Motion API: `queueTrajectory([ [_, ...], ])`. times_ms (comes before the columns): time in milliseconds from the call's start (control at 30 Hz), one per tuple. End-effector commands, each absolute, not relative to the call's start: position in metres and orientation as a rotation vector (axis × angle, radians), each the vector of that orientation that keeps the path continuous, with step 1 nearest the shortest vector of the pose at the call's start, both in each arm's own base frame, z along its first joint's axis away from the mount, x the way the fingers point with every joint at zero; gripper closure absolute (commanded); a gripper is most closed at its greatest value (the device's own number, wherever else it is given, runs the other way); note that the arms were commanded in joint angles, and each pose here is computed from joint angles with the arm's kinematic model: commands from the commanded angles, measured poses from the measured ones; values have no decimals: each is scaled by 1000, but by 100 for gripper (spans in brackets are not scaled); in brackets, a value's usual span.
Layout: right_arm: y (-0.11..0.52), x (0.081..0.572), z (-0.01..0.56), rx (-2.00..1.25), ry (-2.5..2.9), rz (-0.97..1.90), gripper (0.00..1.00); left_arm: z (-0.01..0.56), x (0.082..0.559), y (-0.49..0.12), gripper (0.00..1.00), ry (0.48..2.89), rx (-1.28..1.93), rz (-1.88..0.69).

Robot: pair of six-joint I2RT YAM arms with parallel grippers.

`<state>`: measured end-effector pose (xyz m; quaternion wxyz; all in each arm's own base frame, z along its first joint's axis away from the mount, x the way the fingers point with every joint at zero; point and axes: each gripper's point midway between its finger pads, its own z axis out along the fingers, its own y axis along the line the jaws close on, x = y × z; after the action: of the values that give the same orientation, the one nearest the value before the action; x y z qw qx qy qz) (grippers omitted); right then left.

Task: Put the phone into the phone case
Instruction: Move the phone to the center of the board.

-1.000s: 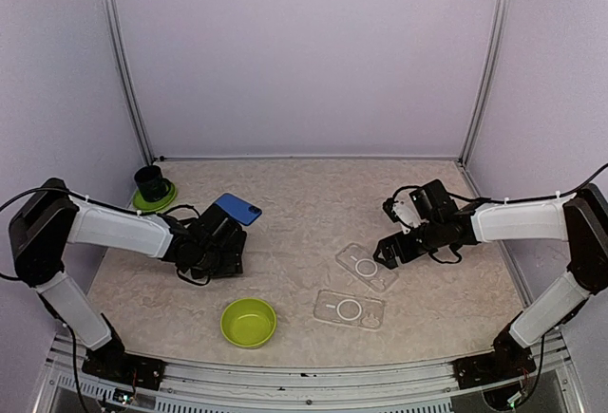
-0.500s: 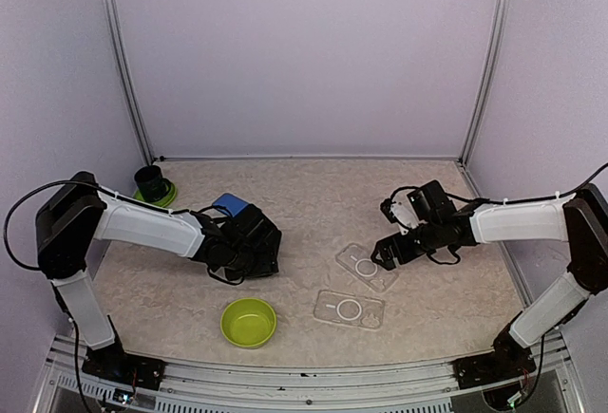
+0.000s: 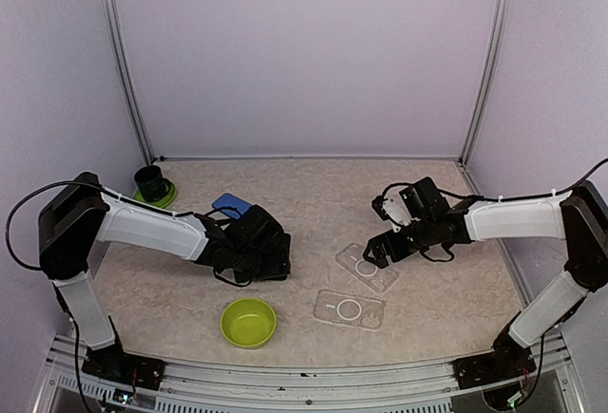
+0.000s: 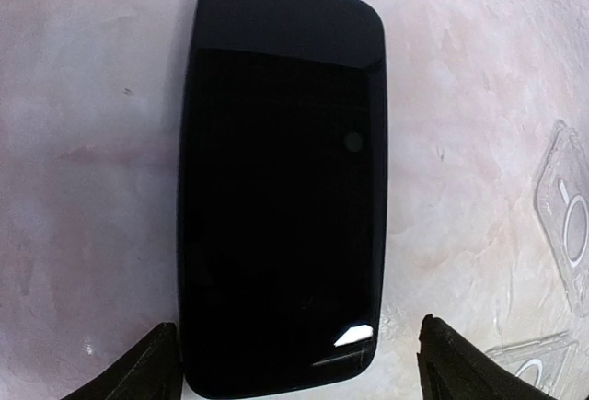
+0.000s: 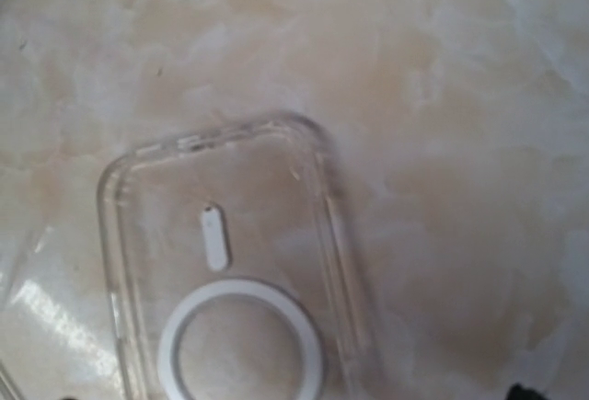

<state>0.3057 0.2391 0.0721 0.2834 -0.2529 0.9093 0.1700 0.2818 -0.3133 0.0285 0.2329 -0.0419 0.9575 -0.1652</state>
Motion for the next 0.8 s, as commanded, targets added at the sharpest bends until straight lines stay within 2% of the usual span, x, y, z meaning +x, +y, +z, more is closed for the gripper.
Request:
queueTrajectory([
  [0,247,308,75,-682,2428,454,1,-2,258,-316,11,2746,-45,-405],
  [167,246,306,75,-687,2431,449,1,-7,250,-325,6,2765,-12,-444],
  [500,258,309,81,-704,2418,475,0,30,244,-394,1,2664,251,-705],
  [767,296,307,84,-791,2387,441,0,92,261,-367,1,2433,220,-663],
])
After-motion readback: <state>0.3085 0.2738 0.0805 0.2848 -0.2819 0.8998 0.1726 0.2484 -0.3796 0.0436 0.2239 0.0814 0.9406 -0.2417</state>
